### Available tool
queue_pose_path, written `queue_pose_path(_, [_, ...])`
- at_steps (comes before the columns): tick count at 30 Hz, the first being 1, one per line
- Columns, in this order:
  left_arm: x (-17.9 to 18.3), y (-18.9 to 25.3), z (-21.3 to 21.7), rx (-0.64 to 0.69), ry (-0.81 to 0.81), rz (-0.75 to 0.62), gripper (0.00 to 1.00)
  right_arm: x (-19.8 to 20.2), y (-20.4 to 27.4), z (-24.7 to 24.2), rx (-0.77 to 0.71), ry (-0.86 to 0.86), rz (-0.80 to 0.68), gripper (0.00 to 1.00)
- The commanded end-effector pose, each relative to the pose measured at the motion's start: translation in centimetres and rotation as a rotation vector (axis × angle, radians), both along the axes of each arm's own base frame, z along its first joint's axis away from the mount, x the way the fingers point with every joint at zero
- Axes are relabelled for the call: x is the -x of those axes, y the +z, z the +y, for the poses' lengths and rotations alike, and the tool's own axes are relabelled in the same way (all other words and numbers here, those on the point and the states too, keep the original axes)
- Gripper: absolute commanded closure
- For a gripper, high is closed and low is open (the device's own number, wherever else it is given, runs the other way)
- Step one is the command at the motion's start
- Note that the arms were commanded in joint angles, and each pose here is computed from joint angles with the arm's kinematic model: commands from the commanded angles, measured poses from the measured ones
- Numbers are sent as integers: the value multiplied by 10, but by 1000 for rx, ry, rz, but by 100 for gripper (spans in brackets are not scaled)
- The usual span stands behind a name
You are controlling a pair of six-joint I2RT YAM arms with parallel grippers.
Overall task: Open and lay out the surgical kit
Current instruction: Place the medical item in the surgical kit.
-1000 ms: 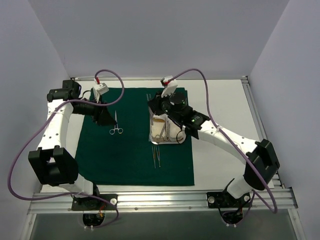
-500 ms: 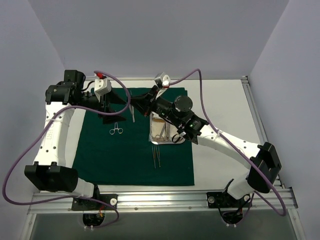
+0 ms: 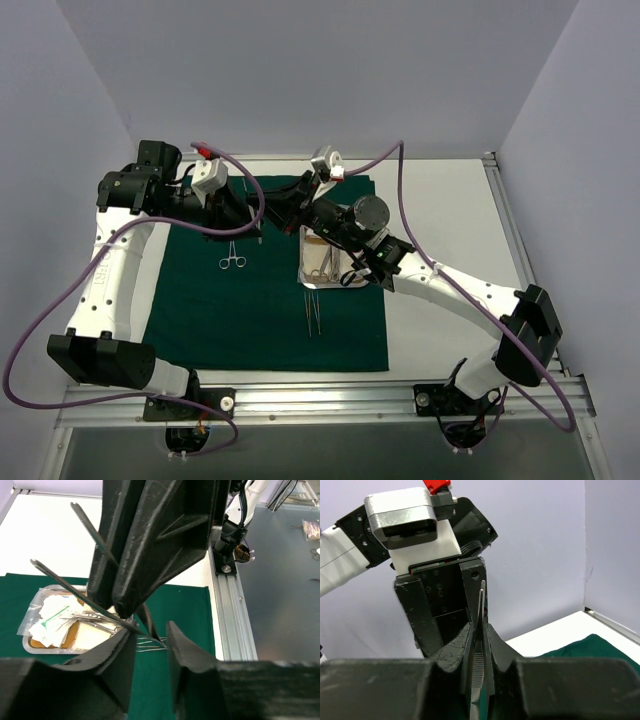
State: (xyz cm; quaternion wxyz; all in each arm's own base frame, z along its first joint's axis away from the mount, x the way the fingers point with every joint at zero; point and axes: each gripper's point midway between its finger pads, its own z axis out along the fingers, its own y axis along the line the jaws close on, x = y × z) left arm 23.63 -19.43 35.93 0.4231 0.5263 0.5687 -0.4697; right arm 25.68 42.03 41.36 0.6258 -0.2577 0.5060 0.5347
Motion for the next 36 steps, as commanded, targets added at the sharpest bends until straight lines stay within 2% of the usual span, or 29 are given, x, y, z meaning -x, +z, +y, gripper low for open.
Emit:
queue_pose_path(1, [46,10,0,21,-31,197,64,17,43,-9,-106,31,-103,100])
queue_pose_path(2, [46,10,1,17,-31,189,74,17,41,-9,-105,31,-102,100])
queue_pose_path(4, [46,8,1,12,-29,199,83,18,42,-10,-110,28,-104,100])
queue_pose_path(6, [46,7,2,9,-26,202,97,17,41,-12,-111,20,-103,100])
queue_pose_path(10, [45,4,3,-14,-13,215,98,7,29,-12,-80,-27,-70,99])
queue_pose_path(11, [42,3,3,-23,4,237,98,-2,20,-13,-59,-72,-31,94])
queue_pose_path(12, [39,1,4,-35,22,250,98,-8,17,-16,-47,-109,-5,79])
queue_pose_path(14, [21,-12,7,-94,118,313,98,-21,-2,-19,16,-200,79,68])
queue_pose_path(15, [15,-16,9,-116,161,326,98,-33,-6,-28,18,-298,120,63])
queue_pose_path(17, [-6,-34,15,-178,267,359,98,-34,-20,-31,43,-371,168,62])
queue_pose_path(22, [-32,-52,17,-229,373,369,98,-38,-41,-34,59,-549,246,64])
queue_pose_path(36, [-41,-62,14,-287,453,350,98,-47,-76,-3,53,-615,366,67])
